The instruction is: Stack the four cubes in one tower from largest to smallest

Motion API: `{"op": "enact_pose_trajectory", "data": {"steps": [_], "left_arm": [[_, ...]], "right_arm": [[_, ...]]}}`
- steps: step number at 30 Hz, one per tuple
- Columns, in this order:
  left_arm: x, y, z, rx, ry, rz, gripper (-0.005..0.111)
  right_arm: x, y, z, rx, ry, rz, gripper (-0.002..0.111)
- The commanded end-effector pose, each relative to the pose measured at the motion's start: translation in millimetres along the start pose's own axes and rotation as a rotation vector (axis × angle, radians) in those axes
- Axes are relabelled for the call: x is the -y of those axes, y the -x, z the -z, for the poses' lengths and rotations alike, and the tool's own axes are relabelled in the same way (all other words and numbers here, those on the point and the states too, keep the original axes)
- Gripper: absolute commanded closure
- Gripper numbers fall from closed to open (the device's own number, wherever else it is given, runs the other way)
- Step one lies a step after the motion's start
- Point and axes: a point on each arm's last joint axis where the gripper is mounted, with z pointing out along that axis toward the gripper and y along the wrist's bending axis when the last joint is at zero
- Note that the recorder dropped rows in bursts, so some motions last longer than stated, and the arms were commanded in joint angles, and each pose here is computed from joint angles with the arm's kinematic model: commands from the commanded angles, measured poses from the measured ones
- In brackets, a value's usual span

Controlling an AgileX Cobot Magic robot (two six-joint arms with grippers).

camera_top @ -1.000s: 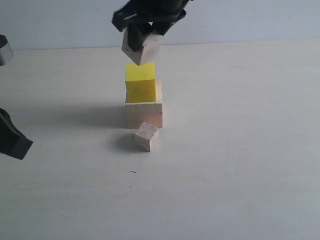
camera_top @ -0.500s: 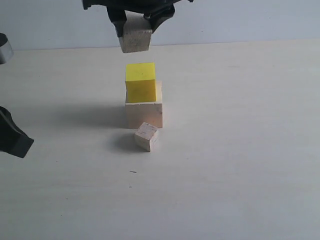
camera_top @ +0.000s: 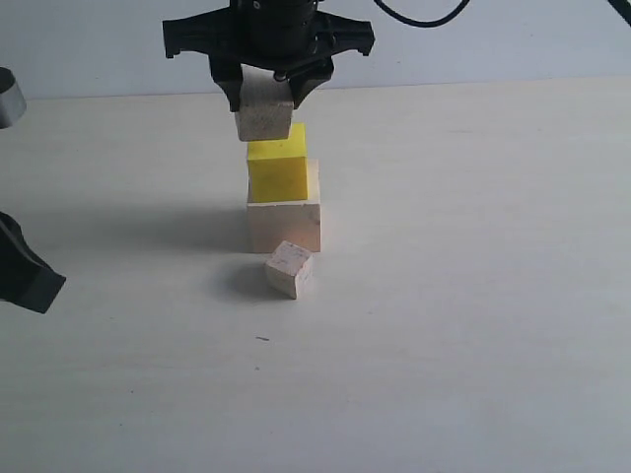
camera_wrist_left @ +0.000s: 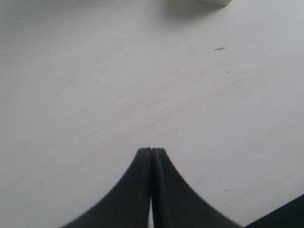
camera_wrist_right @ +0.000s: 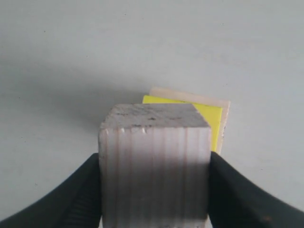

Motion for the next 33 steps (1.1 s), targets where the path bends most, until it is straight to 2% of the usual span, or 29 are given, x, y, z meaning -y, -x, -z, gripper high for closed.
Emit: {"op": "enact_pose_trajectory", "data": {"steps": [1, 8, 33], "left_arm": [[0.5, -2, -1, -0.007, -0.009, 0.010, 0.106], [0.4, -3, -1, -0.015, -0.008, 0.010, 0.106], [0.3, -4, 0, -0.028, -0.007, 0.010, 0.106]], "right_arm": [[2, 4, 4, 0.024, -0.004, -0.014, 0.108], [8, 7, 4, 0.048, -0.044, -0.004, 0.108], [8, 6, -7, 0.006, -0.017, -0.035, 0.108]]}}
